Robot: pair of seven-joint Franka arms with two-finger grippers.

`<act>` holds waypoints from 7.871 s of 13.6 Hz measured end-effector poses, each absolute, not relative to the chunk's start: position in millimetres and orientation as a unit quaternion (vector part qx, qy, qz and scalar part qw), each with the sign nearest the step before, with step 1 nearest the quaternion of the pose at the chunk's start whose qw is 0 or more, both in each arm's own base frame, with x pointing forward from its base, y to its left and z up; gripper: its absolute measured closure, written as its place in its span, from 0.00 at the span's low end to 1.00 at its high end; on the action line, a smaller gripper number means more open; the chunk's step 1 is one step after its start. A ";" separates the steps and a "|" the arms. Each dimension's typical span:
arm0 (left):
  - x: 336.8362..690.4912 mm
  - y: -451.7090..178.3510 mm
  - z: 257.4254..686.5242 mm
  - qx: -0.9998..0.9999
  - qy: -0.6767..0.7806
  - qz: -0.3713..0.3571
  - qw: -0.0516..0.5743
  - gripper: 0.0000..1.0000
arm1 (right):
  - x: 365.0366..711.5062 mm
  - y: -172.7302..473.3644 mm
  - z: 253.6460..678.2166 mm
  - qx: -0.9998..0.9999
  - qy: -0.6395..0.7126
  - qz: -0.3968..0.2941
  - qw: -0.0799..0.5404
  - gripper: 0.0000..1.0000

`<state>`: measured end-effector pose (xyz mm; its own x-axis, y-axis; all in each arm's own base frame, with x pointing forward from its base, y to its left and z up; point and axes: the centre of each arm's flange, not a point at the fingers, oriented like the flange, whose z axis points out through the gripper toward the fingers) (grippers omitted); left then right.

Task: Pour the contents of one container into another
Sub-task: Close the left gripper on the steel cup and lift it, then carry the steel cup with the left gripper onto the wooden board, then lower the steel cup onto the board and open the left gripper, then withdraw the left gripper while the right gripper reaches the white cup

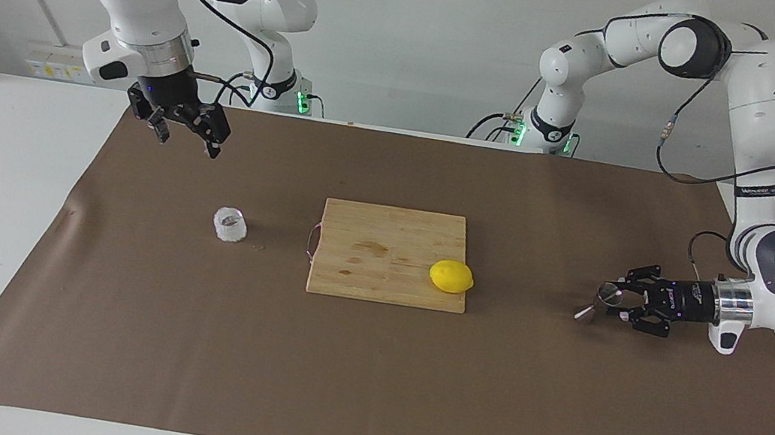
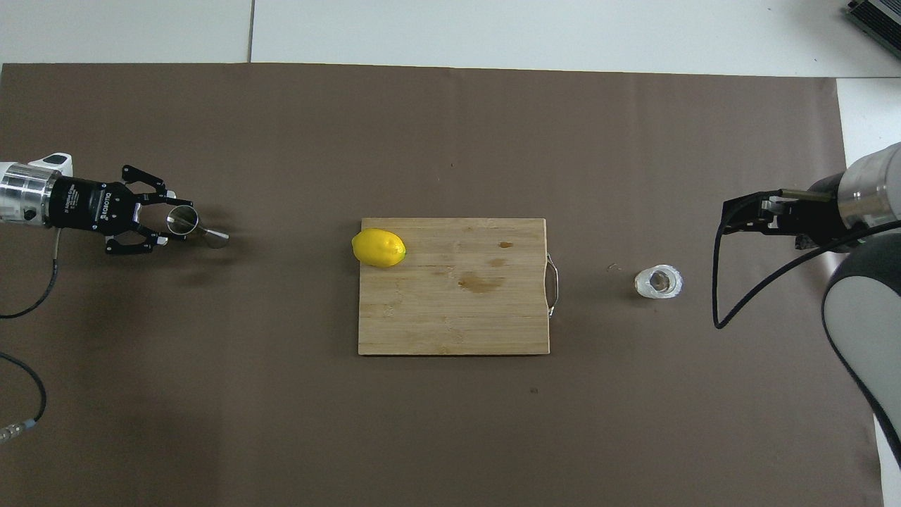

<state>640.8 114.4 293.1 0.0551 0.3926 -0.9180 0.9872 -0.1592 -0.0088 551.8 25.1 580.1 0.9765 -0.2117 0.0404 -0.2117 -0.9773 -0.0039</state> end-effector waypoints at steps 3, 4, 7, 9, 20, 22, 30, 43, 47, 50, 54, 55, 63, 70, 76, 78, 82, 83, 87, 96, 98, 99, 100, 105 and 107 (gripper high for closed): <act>640.8 114.0 293.0 0.634 0.543 -0.421 0.354 0.43 | 551.7 25.1 580.1 0.994 -0.106 0.020 0.000 0.00; 640.8 113.7 293.1 0.634 0.543 -0.421 0.354 0.41 | 551.7 25.1 580.1 0.994 -0.106 0.020 0.000 0.00; 641.0 112.9 293.4 0.634 0.543 -0.421 0.354 0.29 | 551.7 25.1 580.1 0.994 -0.106 0.020 0.000 0.00; 641.0 112.9 293.4 0.634 0.543 -0.422 0.354 0.27 | 551.7 25.1 580.1 0.994 -0.106 0.020 0.000 0.00; 641.9 110.3 294.7 0.632 0.541 -0.424 0.359 0.50 | 551.7 25.1 580.1 0.994 -0.106 0.020 0.000 0.00; 642.1 109.9 295.0 0.631 0.540 -0.424 0.361 0.50 | 551.7 25.1 580.1 0.994 -0.106 0.020 0.000 0.00; 650.9 67.0 320.2 0.619 0.505 -0.453 0.396 0.50 | 551.8 25.1 580.1 0.994 -0.106 0.020 0.000 0.00; 613.0 -122.9 377.2 0.597 0.471 -0.507 0.406 0.50 | 551.7 25.1 580.1 0.994 -0.106 0.020 0.000 0.00; 598.9 -192.6 373.4 0.588 0.481 -0.503 0.411 0.50 | 551.8 25.1 580.1 0.994 -0.106 0.020 0.000 0.00; 581.2 -247.3 363.9 0.593 0.488 -0.496 0.406 0.50 | 551.7 25.1 580.1 0.994 -0.106 0.020 0.000 0.00; 549.7 -304.3 341.9 0.588 0.496 -0.486 0.415 0.50 | 551.7 25.1 580.1 0.994 -0.106 0.020 0.000 0.00; 540.8 -316.9 336.0 0.588 0.499 -0.482 0.417 0.50 | 551.7 25.1 580.1 0.994 -0.106 0.020 0.000 0.00; 510.8 -353.5 311.9 0.601 0.518 -0.441 0.419 0.50 | 551.7 25.1 580.1 0.994 -0.106 0.020 0.000 0.00; 505.0 -351.3 299.4 0.616 0.521 -0.416 0.419 0.50 | 551.7 25.1 580.1 0.994 -0.106 0.020 0.000 0.00; 504.8 -351.7 299.1 0.619 0.520 -0.413 0.420 0.51 | 551.7 25.1 580.1 0.994 -0.106 0.020 0.000 0.00; 505.1 -351.2 299.0 0.619 0.520 -0.412 0.420 0.51 | 551.7 25.1 580.1 0.994 -0.106 0.020 0.000 0.00; 505.8 -350.4 298.8 0.620 0.521 -0.409 0.421 0.41 | 551.8 25.1 580.1 0.994 -0.106 0.020 0.000 0.00; 505.9 -350.4 299.0 0.620 0.521 -0.408 0.422 0.40 | 551.7 25.1 580.1 0.994 -0.106 0.020 0.000 0.00; 507.6 -348.1 300.6 0.620 0.522 -0.405 0.424 0.20 | 551.7 25.1 580.1 0.994 -0.106 0.020 0.000 0.00; 561.2 -291.3 338.3 0.704 0.458 -0.347 0.418 0.00 | 551.7 25.1 580.1 0.994 -0.106 0.020 0.000 0.00; 575.4 -267.8 346.7 0.745 0.439 -0.308 0.397 0.00 | 551.8 25.1 580.1 0.994 -0.106 0.020 0.000 0.00; 579.9 -258.7 352.9 0.764 0.429 -0.289 0.385 0.00 | 551.7 25.1 580.1 0.994 -0.106 0.020 0.000 0.00; 582.4 -252.4 362.5 0.782 0.418 -0.269 0.376 0.00 | 551.7 25.1 580.1 0.994 -0.106 0.020 0.000 0.00; 591.0 -209.1 415.7 0.835 0.394 -0.174 0.344 0.00 | 551.8 25.1 580.1 0.994 -0.106 0.020 0.000 0.00; 590.0 -199.5 432.4 0.858 0.375 -0.139 0.323 0.00 | 551.7 25.1 580.1 0.994 -0.106 0.020 0.000 0.00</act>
<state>590.0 -199.5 432.4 0.6804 0.5533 -0.4805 0.7328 -0.5100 0.4504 551.7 25.1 580.1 0.9765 -0.2117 0.0404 -0.2117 -0.9773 -0.0039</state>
